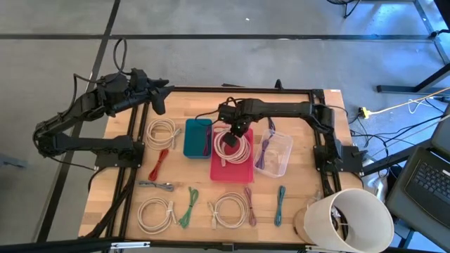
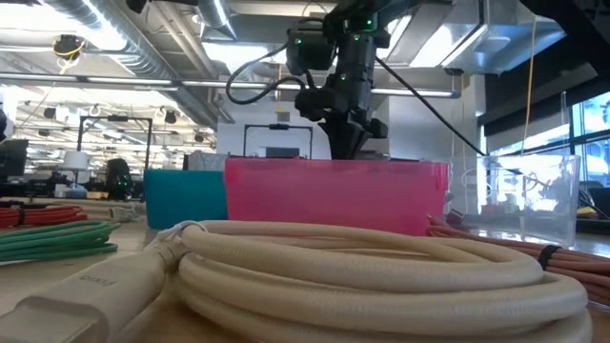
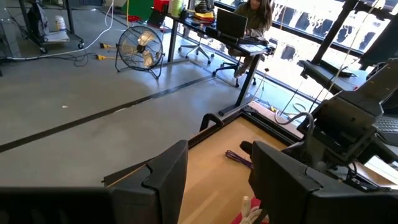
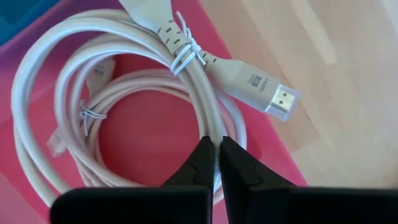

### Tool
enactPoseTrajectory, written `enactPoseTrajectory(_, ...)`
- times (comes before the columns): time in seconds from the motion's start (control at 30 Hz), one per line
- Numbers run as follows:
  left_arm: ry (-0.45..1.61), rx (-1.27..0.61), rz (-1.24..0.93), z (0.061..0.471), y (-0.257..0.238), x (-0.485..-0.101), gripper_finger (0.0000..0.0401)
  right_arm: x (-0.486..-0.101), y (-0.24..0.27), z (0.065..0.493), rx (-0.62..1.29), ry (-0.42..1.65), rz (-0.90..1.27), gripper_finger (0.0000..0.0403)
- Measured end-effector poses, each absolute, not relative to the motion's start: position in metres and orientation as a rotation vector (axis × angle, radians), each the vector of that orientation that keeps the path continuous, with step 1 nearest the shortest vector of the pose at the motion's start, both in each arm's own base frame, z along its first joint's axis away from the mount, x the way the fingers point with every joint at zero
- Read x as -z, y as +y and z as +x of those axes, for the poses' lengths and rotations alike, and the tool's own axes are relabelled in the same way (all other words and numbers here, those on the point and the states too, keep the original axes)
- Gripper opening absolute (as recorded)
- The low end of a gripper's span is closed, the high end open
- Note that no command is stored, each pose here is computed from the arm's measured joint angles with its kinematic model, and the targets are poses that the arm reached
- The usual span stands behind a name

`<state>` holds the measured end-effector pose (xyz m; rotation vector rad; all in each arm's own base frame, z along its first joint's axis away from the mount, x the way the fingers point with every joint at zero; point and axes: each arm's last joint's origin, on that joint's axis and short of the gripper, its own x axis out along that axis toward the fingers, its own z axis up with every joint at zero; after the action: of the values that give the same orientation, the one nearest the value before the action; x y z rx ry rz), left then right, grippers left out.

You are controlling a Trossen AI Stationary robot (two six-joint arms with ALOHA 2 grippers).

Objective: Pick & Place USB Port
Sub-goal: Put the white charger cable into the pink bin, then put the white and black charger cable into the blue bin

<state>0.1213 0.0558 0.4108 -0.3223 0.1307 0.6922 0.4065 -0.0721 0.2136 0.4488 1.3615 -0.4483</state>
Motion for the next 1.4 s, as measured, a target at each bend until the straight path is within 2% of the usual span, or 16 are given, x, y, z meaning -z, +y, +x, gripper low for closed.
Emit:
enactPoseTrajectory(0.43,0.131,-0.692,-0.323,0.121,0.056,-0.411,0.0173,-0.159,-0.068,0.392,0.443,1.442,0.495,0.0007)
enactPoseTrajectory(0.7,0.131,-0.693,-0.322,0.121,0.056,-0.411,0.0173,-0.156,-0.068,0.393,0.442,1.420,0.518,0.0011)
enactPoseTrajectory(1.03,0.131,-0.693,-0.323,0.121,0.056,-0.411,0.0173,-0.165,-0.068,0.397,0.442,1.403,0.540,0.0121)
enactPoseTrajectory(1.4,0.131,-0.693,-0.322,0.121,0.056,-0.411,0.0173,-0.204,-0.069,0.405,0.440,1.404,0.499,0.0162)
